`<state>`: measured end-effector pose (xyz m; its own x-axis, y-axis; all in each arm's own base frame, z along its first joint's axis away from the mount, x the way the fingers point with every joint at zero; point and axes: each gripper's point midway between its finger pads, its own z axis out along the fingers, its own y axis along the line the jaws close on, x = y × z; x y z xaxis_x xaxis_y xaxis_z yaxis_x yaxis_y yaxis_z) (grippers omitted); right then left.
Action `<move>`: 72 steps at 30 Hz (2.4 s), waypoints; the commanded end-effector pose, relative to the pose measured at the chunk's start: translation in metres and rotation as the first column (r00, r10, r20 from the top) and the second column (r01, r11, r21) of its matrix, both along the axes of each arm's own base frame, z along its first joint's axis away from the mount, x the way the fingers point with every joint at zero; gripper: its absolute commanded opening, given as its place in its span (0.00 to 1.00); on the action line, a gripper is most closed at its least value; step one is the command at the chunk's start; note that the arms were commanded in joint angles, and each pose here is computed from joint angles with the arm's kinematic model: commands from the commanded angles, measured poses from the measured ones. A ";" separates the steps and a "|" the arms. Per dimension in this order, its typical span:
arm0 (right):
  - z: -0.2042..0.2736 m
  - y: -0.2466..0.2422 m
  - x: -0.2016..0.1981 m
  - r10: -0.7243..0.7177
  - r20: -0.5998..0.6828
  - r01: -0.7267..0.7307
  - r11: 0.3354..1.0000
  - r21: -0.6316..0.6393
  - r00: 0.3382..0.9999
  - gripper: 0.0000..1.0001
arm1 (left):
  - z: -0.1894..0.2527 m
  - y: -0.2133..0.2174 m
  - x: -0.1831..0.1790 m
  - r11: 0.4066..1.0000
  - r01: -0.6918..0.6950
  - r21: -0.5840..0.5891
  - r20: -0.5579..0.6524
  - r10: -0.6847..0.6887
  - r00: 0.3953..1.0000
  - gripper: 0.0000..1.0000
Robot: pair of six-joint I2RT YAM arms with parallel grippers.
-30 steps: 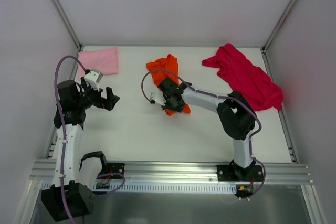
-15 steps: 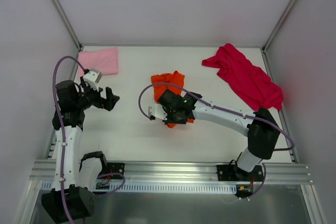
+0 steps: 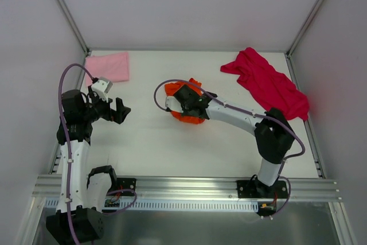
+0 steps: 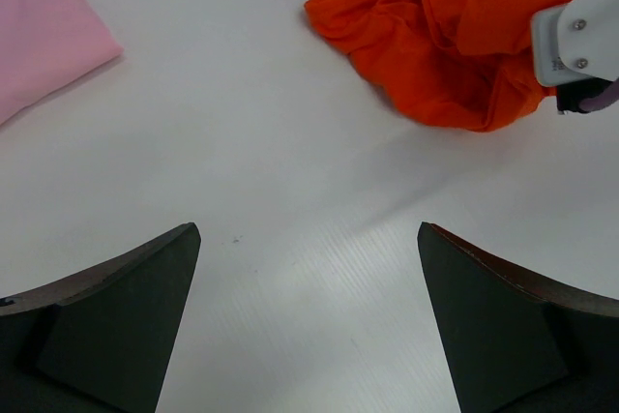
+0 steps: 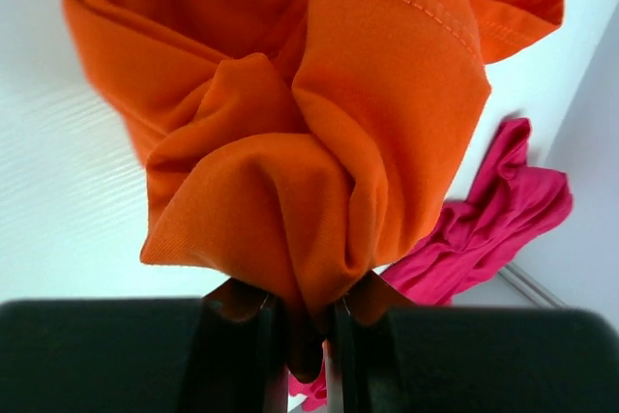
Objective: Fold and stack the t-shirts
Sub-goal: Fold the long partially folded tshirt into a neat square
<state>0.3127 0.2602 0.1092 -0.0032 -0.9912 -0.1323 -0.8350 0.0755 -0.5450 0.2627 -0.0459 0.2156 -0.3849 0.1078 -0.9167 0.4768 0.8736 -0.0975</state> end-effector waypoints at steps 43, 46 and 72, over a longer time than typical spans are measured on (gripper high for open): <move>0.096 0.029 0.111 -0.009 0.522 -0.052 0.993 0.102 0.853 1.00 | -0.013 0.004 0.015 1.000 0.025 0.013 -0.006 -0.025 1.000 0.99; 0.128 0.020 0.107 -0.074 0.598 -0.039 0.984 0.174 0.798 1.00 | -0.012 0.002 0.014 0.999 0.032 0.007 -0.008 -0.032 0.999 0.99; 0.034 0.008 0.032 -0.084 -0.205 0.139 0.952 0.272 0.975 0.01 | -0.024 0.004 0.009 0.999 0.036 0.022 -0.040 -0.035 0.999 0.99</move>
<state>0.3460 0.2624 0.1560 -0.1110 -0.9100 -0.3995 -0.8484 0.2962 -0.4388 0.2729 -0.0434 0.1954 -0.4319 0.1168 -0.8943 0.4851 0.8661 -0.1211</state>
